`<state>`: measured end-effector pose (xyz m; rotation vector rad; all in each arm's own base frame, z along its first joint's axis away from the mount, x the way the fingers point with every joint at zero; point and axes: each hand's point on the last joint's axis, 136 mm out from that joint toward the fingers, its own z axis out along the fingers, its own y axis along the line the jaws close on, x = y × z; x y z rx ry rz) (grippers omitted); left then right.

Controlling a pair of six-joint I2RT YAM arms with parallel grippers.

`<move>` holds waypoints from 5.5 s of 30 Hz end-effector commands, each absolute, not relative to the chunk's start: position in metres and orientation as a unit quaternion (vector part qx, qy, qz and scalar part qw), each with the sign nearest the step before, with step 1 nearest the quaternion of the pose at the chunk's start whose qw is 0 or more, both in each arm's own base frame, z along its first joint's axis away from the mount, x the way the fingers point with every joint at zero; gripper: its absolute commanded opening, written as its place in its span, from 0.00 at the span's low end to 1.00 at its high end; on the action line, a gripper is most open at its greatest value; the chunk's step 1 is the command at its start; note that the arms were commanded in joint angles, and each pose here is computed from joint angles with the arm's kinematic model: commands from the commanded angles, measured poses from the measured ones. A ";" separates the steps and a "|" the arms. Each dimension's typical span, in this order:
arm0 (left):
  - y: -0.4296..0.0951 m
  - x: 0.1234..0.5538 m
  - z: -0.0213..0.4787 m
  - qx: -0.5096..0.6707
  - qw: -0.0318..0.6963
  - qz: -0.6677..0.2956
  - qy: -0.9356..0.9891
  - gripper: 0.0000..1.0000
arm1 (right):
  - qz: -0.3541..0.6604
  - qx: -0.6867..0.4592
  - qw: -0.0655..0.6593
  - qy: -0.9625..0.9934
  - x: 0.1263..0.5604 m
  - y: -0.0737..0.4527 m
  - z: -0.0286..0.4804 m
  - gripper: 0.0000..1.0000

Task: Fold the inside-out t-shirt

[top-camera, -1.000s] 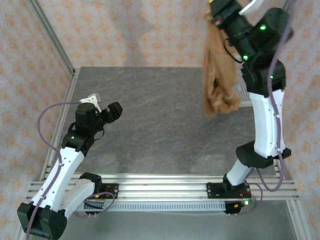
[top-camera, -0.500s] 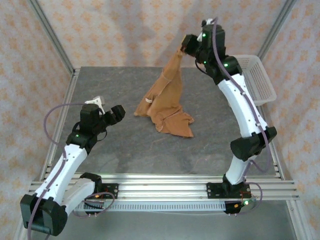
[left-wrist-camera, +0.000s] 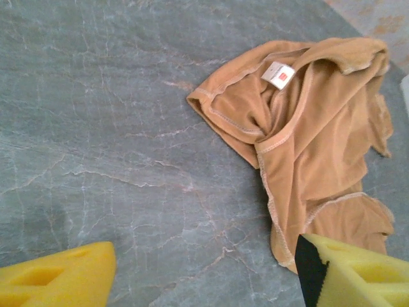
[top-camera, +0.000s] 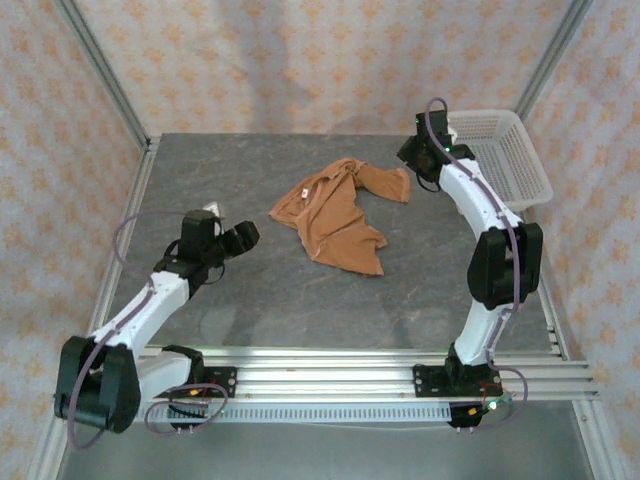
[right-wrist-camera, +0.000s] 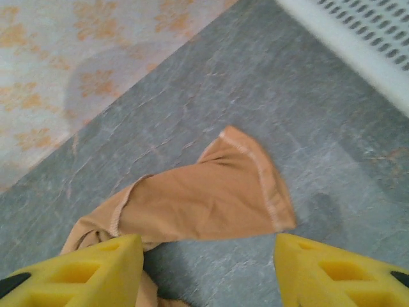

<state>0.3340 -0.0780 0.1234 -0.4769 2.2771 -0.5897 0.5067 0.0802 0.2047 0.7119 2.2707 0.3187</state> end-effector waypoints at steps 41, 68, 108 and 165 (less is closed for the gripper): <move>-0.113 0.469 0.036 -0.211 0.282 -0.095 0.931 0.51 | 0.194 0.138 0.194 0.952 0.461 0.175 0.084 0.54; -0.093 0.481 0.132 -0.229 0.329 -0.094 0.912 0.00 | 0.170 0.110 0.193 0.960 0.510 0.223 0.074 0.00; -0.040 0.430 0.206 -0.273 0.368 -0.119 0.881 0.00 | 0.080 0.111 0.202 0.970 0.416 0.118 0.153 0.58; 0.081 0.354 0.414 -0.356 0.537 -0.099 0.758 0.00 | 0.128 0.289 0.506 0.803 0.330 -0.001 0.438 0.00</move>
